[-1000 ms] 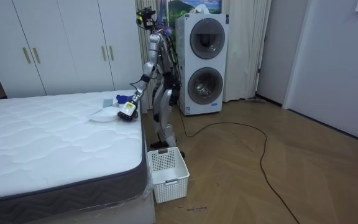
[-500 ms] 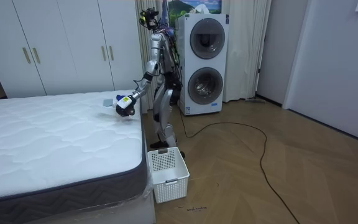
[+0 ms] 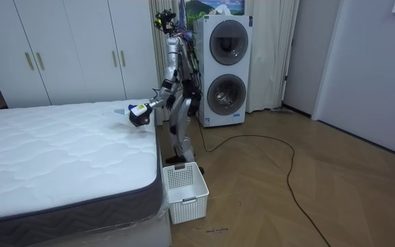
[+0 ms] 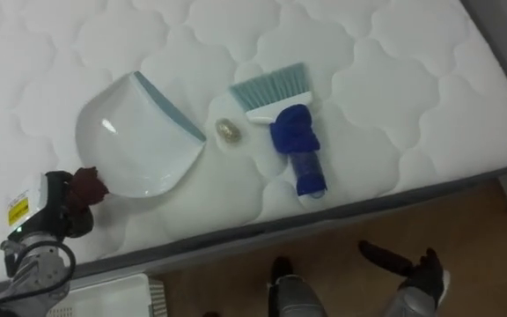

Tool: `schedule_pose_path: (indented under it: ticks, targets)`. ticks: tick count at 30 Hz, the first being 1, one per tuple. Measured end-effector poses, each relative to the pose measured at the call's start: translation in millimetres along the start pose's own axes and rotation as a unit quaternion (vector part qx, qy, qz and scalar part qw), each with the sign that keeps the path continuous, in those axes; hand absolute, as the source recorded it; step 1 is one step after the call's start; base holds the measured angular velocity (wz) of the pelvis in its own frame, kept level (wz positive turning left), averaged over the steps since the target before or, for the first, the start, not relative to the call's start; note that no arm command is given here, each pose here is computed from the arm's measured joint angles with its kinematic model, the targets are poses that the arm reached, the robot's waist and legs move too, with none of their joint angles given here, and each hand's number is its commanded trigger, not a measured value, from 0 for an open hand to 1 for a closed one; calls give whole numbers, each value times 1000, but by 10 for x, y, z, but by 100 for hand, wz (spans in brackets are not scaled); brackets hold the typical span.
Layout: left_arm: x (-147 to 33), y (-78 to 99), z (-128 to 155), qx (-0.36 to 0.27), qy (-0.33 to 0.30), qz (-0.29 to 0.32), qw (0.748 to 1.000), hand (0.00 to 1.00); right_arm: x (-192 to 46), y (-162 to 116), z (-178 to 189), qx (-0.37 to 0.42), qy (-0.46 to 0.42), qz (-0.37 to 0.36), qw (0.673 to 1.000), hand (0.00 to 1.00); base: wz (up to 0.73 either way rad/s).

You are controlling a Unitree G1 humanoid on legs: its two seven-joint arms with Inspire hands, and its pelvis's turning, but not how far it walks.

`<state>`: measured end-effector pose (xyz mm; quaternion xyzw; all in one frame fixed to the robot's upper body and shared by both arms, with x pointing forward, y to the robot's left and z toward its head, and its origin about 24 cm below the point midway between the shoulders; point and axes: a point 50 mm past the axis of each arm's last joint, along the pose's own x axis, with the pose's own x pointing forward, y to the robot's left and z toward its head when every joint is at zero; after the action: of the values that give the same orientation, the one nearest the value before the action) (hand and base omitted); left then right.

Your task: Clean bed

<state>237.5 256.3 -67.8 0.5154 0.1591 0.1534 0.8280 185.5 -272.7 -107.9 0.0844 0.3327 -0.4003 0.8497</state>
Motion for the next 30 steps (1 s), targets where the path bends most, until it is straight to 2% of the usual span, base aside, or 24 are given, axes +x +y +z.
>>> schedule_pose_path:
  ticks: [8,12,16,24,30]
  targets:
    - [-133,-98,-80,6,-2,-24,1000,100,-98,252,332,-90,-138,12,986,0,-15]
    - [-208,-156,-102,5,-12,-47,999,100,-196,411,531,-136,-227,19,964,0,0]
    - [-238,-182,-127,3,-9,-64,998,100,-315,569,763,-135,-308,17,942,0,-2]
    - [-219,-217,-85,0,-19,-108,994,100,-525,898,987,-138,-397,56,906,0,2]
    - [-199,-232,-59,-10,-18,-134,991,100,-580,975,975,-146,-410,77,897,0,5]
